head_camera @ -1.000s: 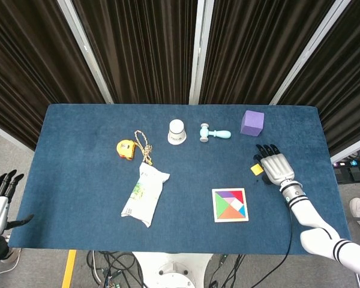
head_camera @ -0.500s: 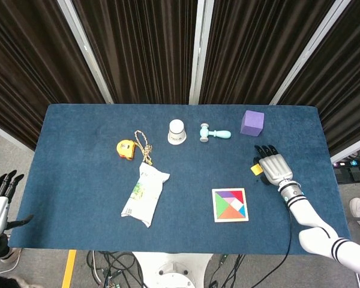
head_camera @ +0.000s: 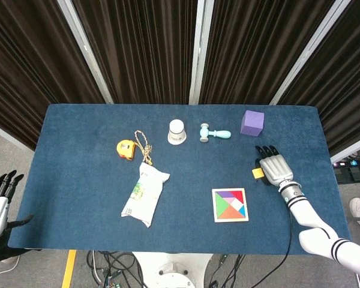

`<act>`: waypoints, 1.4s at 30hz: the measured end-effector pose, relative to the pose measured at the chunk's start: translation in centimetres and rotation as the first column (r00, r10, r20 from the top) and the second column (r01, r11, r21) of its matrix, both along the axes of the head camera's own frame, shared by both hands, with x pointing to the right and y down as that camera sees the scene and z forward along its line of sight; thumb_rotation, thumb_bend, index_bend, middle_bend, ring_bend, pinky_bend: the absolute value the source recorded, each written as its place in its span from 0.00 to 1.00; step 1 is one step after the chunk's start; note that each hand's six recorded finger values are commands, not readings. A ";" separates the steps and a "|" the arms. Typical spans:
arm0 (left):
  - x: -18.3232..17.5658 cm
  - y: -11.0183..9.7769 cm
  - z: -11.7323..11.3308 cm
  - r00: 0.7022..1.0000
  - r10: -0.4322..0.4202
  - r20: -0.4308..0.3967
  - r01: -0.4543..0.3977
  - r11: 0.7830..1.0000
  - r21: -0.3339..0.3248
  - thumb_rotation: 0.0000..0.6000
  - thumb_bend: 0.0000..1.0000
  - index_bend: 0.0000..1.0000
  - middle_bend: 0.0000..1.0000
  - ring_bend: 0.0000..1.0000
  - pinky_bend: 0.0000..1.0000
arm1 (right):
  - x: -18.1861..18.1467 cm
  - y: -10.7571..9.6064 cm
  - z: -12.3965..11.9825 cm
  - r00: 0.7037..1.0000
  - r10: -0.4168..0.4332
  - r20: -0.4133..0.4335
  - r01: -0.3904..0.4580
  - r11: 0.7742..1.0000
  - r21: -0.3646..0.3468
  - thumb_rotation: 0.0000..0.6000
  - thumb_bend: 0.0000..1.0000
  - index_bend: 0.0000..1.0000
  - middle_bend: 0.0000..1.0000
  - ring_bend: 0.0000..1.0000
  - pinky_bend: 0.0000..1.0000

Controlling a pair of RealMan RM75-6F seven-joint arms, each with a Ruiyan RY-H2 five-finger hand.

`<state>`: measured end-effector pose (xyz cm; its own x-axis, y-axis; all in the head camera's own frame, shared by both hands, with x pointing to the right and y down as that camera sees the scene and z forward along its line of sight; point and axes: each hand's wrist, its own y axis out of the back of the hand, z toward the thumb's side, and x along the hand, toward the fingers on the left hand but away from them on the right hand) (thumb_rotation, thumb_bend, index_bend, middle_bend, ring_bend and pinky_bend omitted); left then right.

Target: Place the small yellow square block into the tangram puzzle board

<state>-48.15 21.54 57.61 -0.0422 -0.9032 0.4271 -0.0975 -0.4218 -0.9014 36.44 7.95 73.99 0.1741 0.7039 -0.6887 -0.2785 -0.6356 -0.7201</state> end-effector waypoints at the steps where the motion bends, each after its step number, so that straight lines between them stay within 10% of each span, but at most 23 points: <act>1: 0.0 0.0 0.0 1.000 0.000 0.000 0.000 1.000 0.001 1.00 0.00 0.09 0.02 0.00 0.04 | 0.0 0.0 0.0 1.000 0.001 0.000 -0.001 1.000 0.002 1.00 0.23 0.48 0.00 0.00 0.00; 18: 0.1 -0.1 -0.1 1.000 -0.002 -0.005 0.002 1.000 0.002 1.00 0.00 0.09 0.02 0.00 0.04 | -0.3 -0.1 -4.0 0.996 -0.008 0.090 0.002 0.998 0.070 1.00 0.23 0.52 0.00 0.00 0.00; 42: 0.2 0.2 0.1 1.000 -0.002 -0.016 0.002 1.000 -0.008 1.00 0.00 0.09 0.02 0.00 0.04 | -5.5 6.0 -6.7 0.936 -0.293 0.193 0.288 0.956 0.057 1.00 0.23 0.54 0.00 0.00 0.00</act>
